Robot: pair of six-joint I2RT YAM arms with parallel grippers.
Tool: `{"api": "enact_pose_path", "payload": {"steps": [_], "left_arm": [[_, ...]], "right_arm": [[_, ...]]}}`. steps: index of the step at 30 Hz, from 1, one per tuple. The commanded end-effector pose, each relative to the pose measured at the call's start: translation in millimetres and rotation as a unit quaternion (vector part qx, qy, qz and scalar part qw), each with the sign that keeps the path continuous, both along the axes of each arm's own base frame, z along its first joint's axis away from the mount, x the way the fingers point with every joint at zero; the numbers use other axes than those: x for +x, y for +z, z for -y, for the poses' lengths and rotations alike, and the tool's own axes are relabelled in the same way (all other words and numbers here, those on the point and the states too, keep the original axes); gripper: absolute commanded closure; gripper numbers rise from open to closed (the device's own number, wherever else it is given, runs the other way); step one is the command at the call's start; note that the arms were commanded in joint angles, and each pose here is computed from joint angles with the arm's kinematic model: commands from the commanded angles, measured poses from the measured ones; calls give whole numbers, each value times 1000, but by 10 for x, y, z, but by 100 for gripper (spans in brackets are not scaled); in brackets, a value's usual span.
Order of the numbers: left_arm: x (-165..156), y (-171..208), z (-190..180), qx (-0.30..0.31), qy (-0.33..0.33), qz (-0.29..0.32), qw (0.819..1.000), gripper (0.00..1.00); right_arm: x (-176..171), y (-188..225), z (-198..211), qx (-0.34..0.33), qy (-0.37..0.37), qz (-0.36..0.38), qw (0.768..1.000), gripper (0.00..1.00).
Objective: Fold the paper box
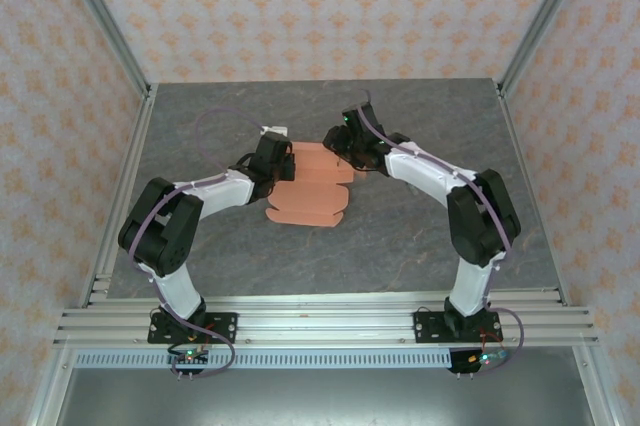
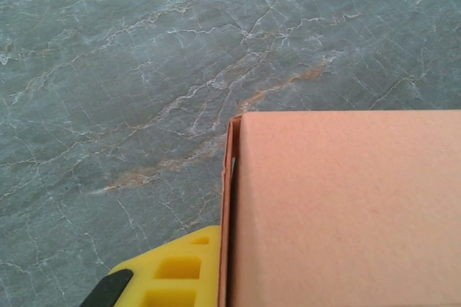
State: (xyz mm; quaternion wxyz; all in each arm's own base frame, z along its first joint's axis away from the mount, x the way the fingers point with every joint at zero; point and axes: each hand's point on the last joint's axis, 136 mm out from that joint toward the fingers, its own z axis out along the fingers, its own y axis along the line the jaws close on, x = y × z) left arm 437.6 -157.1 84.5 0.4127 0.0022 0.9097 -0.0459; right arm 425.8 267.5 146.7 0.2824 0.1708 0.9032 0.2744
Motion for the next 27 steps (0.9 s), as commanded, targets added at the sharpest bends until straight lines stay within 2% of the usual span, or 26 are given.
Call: {"api": "enact_pose_path", "payload": {"steps": [1,5,10,17,27], "left_arm": [[32,188,4,-11,15,25,1000,95],[24,221,1,-15,16,25,999,95],[21,264,13,-22,17,24,999,95],[7,316,15,-24,16,27,999,95],[0,297,22,-24,13,26,999,95]], "right_arm": [[-185,157,318,-62,1,25,998,41],[-503,8,457,-82,26,26,996,34],[-770,-275,371,-99,61,34,993,30],[-646,-544,219,-121,73,27,990,30],[-358,-575,95,-115,61,63,990,29]]}}
